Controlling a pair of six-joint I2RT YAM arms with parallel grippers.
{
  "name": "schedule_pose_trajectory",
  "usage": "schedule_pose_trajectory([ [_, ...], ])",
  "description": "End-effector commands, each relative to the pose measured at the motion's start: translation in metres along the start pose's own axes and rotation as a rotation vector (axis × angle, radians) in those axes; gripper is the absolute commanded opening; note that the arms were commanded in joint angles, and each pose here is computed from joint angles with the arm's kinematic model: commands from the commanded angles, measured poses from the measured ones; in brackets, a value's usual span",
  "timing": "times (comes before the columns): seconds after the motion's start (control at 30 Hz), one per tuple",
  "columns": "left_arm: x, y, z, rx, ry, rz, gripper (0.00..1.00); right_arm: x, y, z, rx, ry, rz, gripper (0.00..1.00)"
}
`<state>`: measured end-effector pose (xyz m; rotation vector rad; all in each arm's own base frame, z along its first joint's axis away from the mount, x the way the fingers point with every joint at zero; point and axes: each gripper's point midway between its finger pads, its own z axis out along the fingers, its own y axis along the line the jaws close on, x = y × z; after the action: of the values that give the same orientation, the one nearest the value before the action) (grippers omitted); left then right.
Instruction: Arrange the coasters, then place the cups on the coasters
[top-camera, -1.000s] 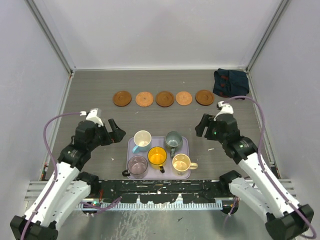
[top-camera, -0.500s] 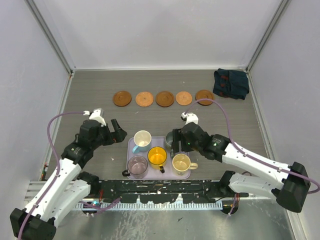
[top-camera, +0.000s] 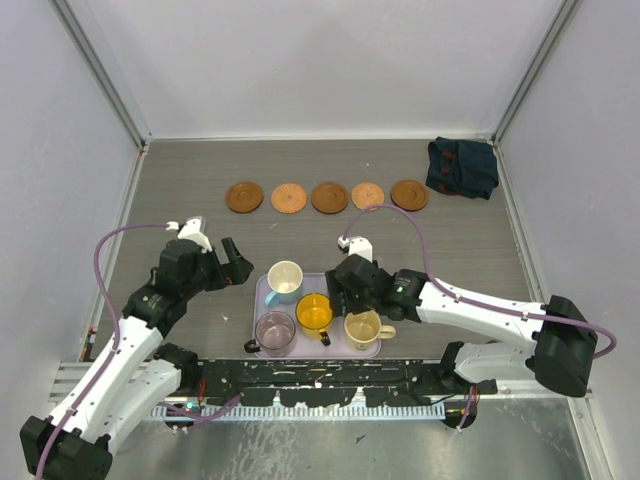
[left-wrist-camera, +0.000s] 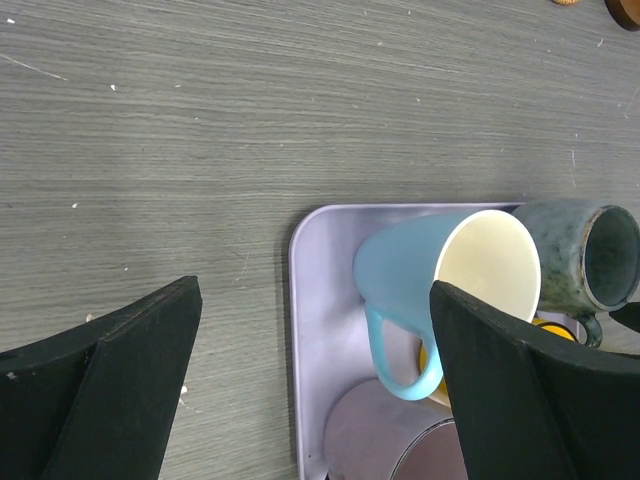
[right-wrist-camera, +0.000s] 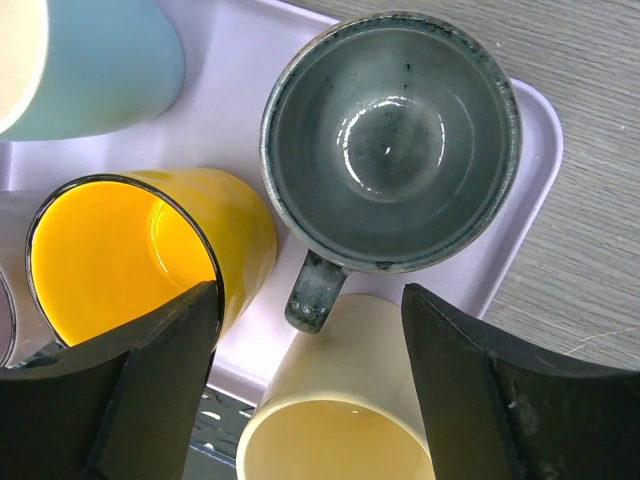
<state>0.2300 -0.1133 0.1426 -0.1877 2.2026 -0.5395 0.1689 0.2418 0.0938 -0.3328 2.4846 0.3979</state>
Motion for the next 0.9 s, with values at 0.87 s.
schedule_pose_trajectory([
  [0.87,-0.017,-0.007,0.001,0.024,-0.071,-0.002,0.98,-0.042,-0.014,-0.031,0.024,-0.244,0.188,0.69],
])
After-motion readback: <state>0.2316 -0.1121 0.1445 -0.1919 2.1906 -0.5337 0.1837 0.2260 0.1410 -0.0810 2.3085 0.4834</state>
